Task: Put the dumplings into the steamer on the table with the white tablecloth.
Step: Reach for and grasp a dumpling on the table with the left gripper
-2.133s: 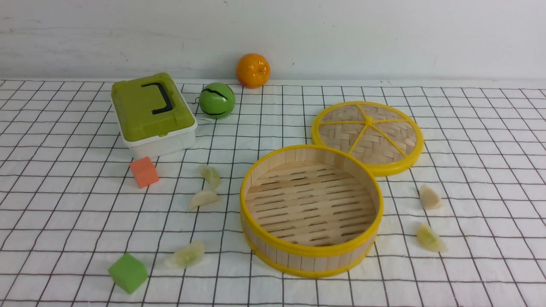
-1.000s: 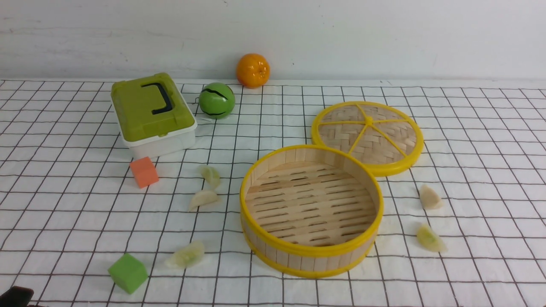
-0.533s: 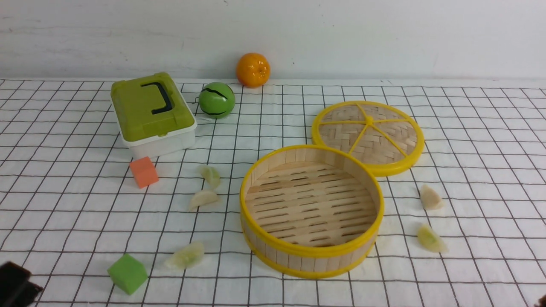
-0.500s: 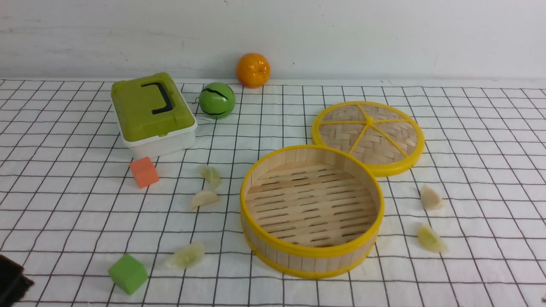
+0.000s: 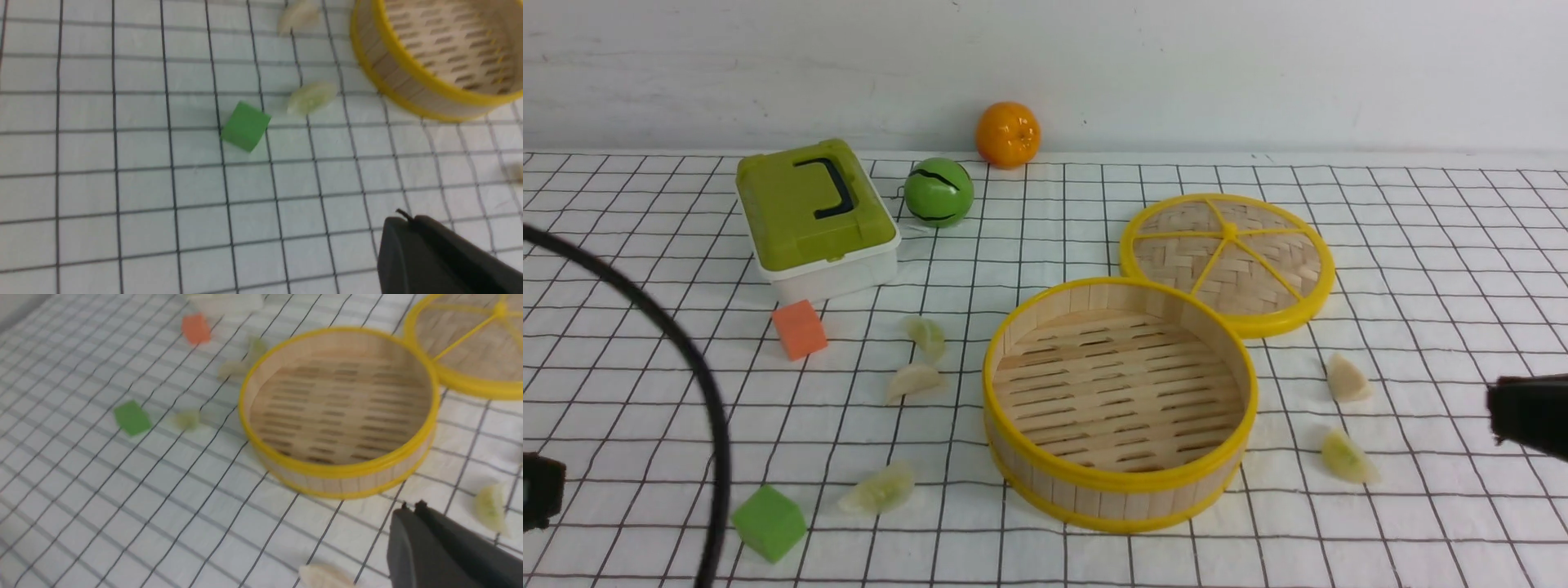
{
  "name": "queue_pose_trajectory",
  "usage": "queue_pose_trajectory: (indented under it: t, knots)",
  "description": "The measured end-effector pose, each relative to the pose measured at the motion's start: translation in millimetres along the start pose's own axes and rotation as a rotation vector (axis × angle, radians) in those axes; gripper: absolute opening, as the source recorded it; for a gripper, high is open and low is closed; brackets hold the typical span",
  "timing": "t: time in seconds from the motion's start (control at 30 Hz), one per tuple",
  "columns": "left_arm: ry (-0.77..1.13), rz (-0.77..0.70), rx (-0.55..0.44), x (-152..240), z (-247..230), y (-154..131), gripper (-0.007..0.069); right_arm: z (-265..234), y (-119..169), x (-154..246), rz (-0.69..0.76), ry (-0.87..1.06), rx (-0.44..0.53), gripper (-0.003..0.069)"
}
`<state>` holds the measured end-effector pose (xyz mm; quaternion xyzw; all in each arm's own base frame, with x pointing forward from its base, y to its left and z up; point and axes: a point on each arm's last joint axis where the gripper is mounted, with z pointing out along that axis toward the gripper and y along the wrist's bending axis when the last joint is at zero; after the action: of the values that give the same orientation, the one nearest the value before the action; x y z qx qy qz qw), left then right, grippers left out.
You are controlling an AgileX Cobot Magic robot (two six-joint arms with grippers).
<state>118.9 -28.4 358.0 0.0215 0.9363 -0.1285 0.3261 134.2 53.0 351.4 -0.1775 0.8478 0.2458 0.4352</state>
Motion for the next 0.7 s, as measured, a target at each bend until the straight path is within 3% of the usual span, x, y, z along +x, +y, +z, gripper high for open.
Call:
queue_pose_trajectory:
  t: [0.1, 0.23, 0.33, 0.37, 0.5, 0.6, 0.7]
  knots:
    - [0.175, 0.055, -0.024, -19.0, 28.3, -9.1, -0.0013, 22.0, 4.4, -5.7, -0.05, 0.125, -0.095, -0.0022]
    - [0.313, 0.109, -0.054, -33.7, 63.3, -18.7, 0.0035, 34.3, 10.7, 1.5, -0.124, 0.228, -0.139, -0.002]
    - [0.395, 0.157, -0.053, -44.1, 96.1, -26.1, 0.0149, 36.1, 13.0, 5.5, -0.17, 0.271, -0.133, -0.0019]
    - [0.404, 0.206, -0.04, -49.8, 110.5, -28.8, 0.0232, 36.1, 13.1, 5.8, -0.166, 0.277, -0.128, -0.0019]
    - [0.411, 0.37, 0.003, -58.6, 151.1, -31.6, 0.0419, 36.2, 12.9, 6.1, -0.148, 0.282, -0.121, -0.0018]
    - [0.416, 0.468, 0.042, -59.5, 177.8, -32.3, 0.0494, 36.2, 13.2, 6.0, -0.142, 0.281, -0.123, -0.0018]
    - [0.406, 0.554, 0.089, -59.2, 204.9, -33.5, 0.0515, 36.2, 13.5, 5.8, -0.138, 0.279, -0.126, -0.0018]
